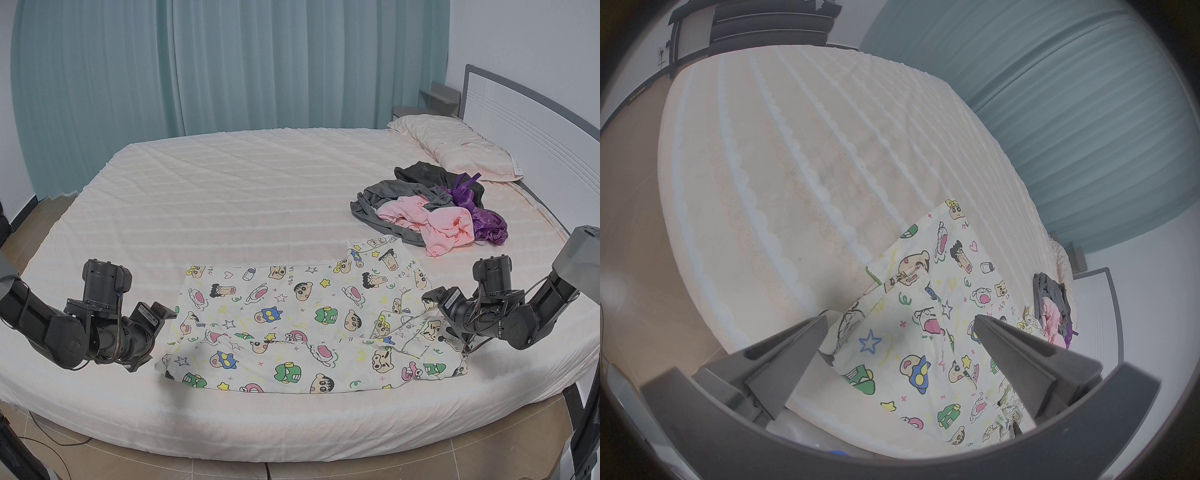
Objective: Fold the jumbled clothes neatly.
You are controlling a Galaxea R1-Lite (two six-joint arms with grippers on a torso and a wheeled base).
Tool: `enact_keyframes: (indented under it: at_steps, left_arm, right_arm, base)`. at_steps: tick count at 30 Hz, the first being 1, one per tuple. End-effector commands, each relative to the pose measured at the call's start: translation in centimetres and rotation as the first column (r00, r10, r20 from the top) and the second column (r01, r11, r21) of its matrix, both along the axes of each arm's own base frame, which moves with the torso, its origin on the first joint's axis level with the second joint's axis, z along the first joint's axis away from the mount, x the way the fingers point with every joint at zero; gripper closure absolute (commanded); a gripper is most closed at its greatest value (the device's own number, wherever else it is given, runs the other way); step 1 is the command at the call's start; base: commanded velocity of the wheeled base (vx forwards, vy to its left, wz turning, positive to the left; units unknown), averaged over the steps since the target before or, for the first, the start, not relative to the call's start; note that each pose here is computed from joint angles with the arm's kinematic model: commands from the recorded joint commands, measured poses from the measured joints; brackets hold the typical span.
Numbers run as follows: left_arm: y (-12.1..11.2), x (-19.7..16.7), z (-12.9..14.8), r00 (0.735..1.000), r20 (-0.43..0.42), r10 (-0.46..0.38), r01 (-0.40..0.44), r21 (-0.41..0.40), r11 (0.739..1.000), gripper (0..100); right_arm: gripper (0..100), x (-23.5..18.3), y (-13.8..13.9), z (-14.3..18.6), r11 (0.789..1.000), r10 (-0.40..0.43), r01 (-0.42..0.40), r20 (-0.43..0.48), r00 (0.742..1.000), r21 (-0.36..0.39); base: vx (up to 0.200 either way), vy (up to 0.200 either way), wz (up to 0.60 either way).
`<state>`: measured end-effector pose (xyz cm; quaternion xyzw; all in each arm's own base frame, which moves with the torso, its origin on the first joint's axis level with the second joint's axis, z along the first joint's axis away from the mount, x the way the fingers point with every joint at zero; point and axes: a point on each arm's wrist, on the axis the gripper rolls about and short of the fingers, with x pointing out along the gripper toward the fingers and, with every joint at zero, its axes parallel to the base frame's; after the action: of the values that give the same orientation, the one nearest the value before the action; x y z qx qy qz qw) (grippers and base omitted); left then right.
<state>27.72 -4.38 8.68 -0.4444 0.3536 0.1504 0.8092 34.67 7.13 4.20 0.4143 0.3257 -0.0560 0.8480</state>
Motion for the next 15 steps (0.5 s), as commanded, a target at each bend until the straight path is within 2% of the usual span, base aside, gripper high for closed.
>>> enact_keyframes:
  at_steps: [1,5,6,11,15]
  left_arm:
    - [0.0,-0.2,0.0,1.0,0.004,-0.001,0.001,-0.001,1.0,0]
    - [0.0,-0.3,-0.1,1.0,0.004,-0.002,0.002,-0.002,1.0,0]
    - [0.0,-0.3,-0.1,1.0,0.005,-0.002,0.002,-0.002,1.0,0]
    - [0.0,-0.3,0.0,1.0,0.013,-0.001,0.001,-0.003,1.0,0]
    - [0.0,-0.4,-0.3,1.0,0.002,-0.001,0.001,-0.002,1.0,0]
  right_arm:
    - [0,0.5,0.2,-0.9,1.0,0.004,-0.004,-0.017,1.0,-0.005]
    - [0,0.9,0.3,-1.1,1.0,0.005,-0.005,-0.017,1.0,-0.006]
    - [100,1.0,0.2,-1.4,1.0,0.003,-0.003,-0.025,1.0,-0.009]
    - [100,1.0,0.1,-1.7,1.0,0.0,0.0,-0.031,1.0,-0.013]
    - [100,0.3,-0.1,-0.6,1.0,-0.002,0.002,-0.015,1.0,-0.012]
  base:
    - [0.0,0.0,0.0]
    - [0.0,0.0,0.0]
    - [0.0,0.0,0.0]
    - [0.0,0.0,0.0]
    - [0.0,0.0,0.0]
